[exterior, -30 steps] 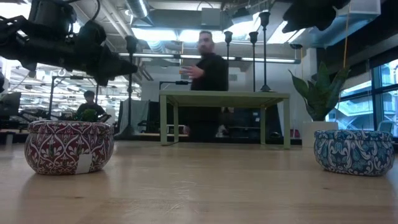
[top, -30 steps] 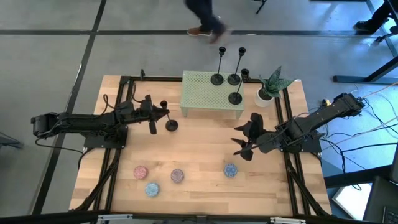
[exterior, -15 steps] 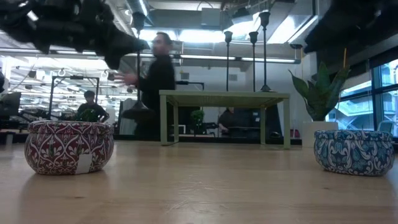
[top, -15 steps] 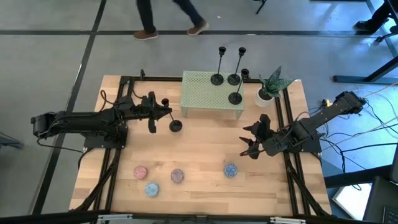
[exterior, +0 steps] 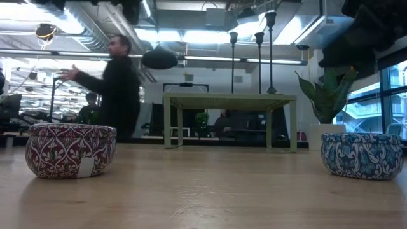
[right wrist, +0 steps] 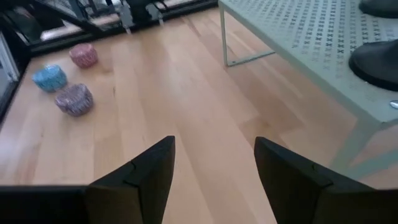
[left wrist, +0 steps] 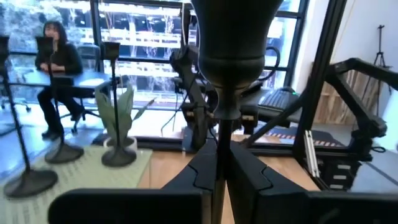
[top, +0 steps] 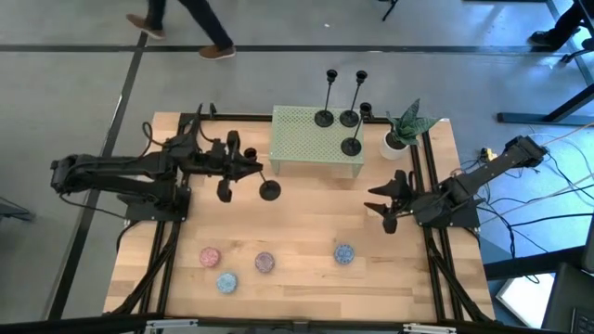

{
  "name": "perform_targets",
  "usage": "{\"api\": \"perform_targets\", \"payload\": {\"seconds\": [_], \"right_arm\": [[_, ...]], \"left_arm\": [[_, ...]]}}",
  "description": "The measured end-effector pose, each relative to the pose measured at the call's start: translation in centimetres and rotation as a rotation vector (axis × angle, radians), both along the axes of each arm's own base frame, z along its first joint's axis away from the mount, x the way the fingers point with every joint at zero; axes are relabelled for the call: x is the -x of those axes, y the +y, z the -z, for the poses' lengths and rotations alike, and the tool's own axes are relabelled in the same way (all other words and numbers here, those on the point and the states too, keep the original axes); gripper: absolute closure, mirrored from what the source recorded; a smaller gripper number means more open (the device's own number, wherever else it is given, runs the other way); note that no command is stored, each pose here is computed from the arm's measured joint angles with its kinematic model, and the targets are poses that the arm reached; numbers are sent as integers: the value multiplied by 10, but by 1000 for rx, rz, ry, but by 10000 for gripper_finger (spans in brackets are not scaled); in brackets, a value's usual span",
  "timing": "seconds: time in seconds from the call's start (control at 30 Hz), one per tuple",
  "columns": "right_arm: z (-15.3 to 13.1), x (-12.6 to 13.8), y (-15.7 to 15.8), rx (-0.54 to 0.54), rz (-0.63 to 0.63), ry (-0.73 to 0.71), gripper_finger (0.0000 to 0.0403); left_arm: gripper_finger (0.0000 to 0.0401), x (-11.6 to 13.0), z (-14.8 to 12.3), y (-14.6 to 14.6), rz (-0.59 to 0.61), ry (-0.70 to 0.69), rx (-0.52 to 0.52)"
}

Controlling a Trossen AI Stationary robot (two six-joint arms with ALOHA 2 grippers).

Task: Pick & Place candle stick holders
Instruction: Align the black candle holder with the black candle holder on the shelf

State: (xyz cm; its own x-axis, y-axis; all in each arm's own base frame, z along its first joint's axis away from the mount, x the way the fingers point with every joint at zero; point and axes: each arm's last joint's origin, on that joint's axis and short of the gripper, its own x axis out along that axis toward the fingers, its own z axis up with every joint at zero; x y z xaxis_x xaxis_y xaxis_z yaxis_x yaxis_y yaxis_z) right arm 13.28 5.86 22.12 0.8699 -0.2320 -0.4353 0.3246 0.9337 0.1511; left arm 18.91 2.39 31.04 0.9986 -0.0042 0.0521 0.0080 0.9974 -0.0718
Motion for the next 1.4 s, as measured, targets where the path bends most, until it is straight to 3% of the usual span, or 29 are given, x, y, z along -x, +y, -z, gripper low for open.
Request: {"api": "perform_targets", "payload": {"seconds": [0.17, 0.33, 0.47, 0.77, 1.0, 1.4], "right_arm": [[-3, 1, -1, 16, -10, -27, 178], [-6, -1, 0, 54, -36, -47, 178], [-6, -1, 0, 55, -38, -48, 178], [-6, -1, 1, 51, -44, -45, 178], [-6, -1, 1, 47, -42, -46, 178], [-6, -1, 1, 26, -32, -50, 178]], "left_arm": [[385, -34, -15, 4, 10, 35, -14], [385, -80, -36, 11, 92, 39, -107], [385, -112, -51, 26, 84, 32, -163], [384, -165, -49, 71, 49, 75, -167], [384, -187, -35, 108, 22, 103, -150], [384, -183, -25, 138, -51, 137, -101]]}}
